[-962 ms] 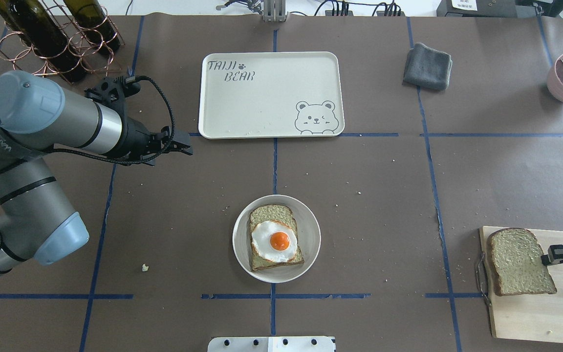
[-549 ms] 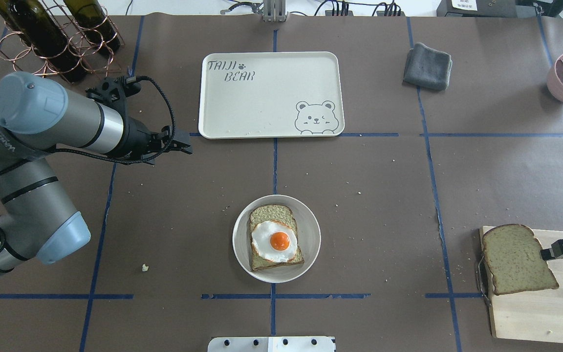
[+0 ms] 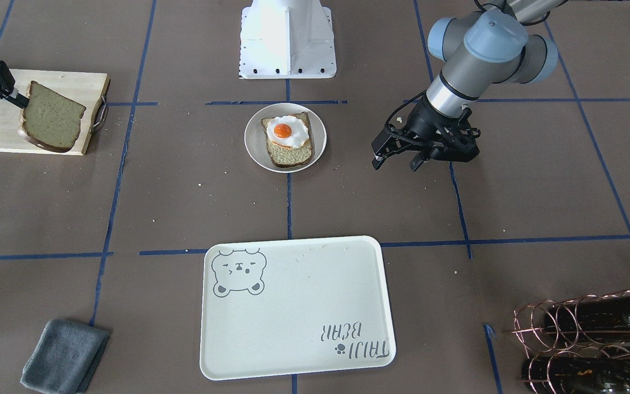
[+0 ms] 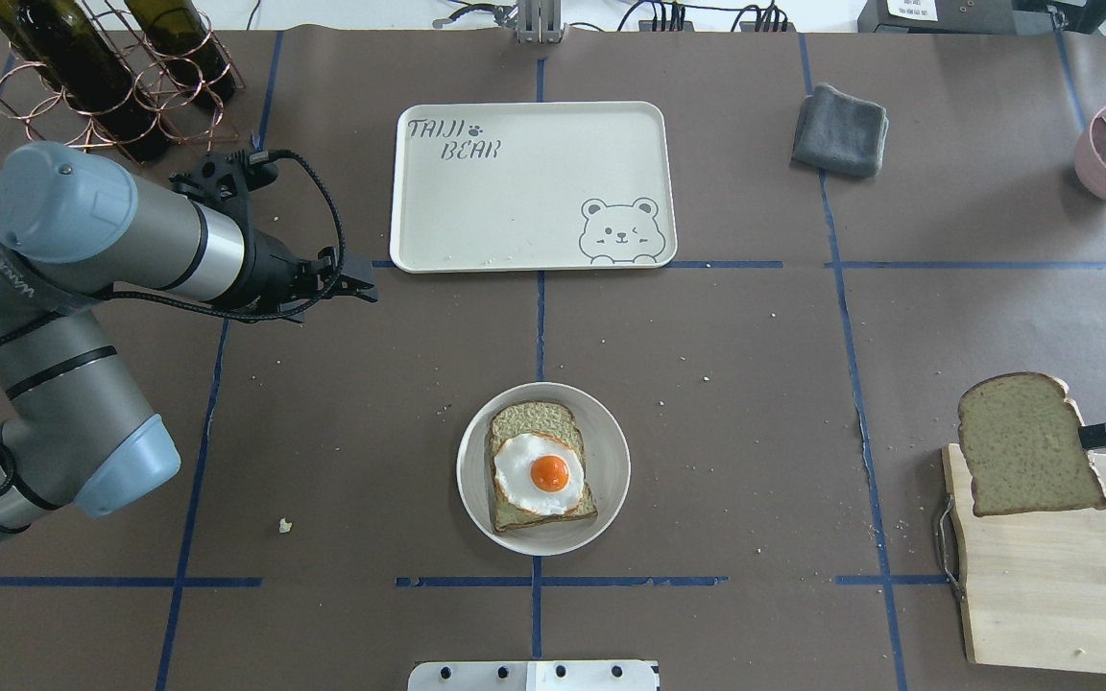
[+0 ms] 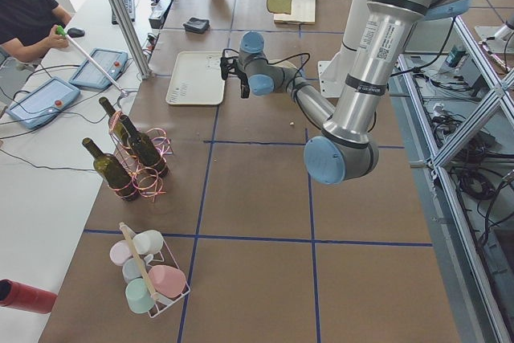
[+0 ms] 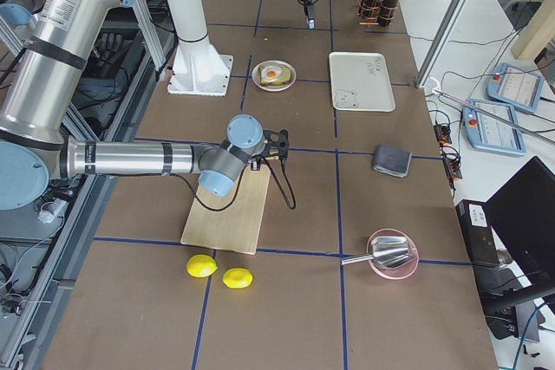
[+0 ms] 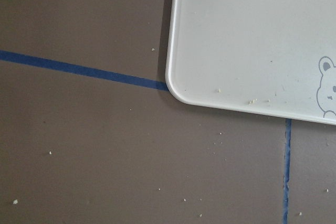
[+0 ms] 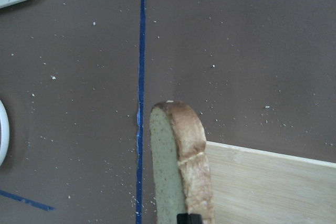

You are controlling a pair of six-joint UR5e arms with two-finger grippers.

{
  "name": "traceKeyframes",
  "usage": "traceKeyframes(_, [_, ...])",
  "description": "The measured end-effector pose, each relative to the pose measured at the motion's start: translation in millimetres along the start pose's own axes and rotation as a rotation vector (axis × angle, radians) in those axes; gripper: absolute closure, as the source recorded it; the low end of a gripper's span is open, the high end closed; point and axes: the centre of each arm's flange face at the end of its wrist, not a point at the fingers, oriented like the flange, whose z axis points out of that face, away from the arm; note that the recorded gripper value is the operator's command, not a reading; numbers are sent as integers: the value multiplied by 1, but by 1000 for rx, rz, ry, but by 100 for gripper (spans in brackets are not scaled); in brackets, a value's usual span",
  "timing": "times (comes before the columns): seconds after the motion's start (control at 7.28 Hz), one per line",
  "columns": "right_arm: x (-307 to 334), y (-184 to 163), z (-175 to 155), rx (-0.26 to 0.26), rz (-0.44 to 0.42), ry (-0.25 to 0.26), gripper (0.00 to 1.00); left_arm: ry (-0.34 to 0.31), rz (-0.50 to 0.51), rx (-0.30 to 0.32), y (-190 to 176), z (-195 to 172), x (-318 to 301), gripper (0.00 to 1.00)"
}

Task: Make sandwich and place on tray
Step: 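Carry the bread slice with the right gripper over the egg plate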

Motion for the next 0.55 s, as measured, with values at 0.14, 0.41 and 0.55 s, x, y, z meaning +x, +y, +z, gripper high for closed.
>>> traceKeyframes(0.14, [-10, -12, -10, 16, -16, -33, 100, -4, -1, -1, -1, 3, -1, 0])
traceKeyframes(0.41, [-42, -42, -14, 33, -61, -84, 100, -6, -1, -3, -2, 5, -2, 0])
traceKeyframes(0.55, [-67, -63, -12, 43, -70, -109, 100, -7, 0, -3, -2, 6, -2, 0])
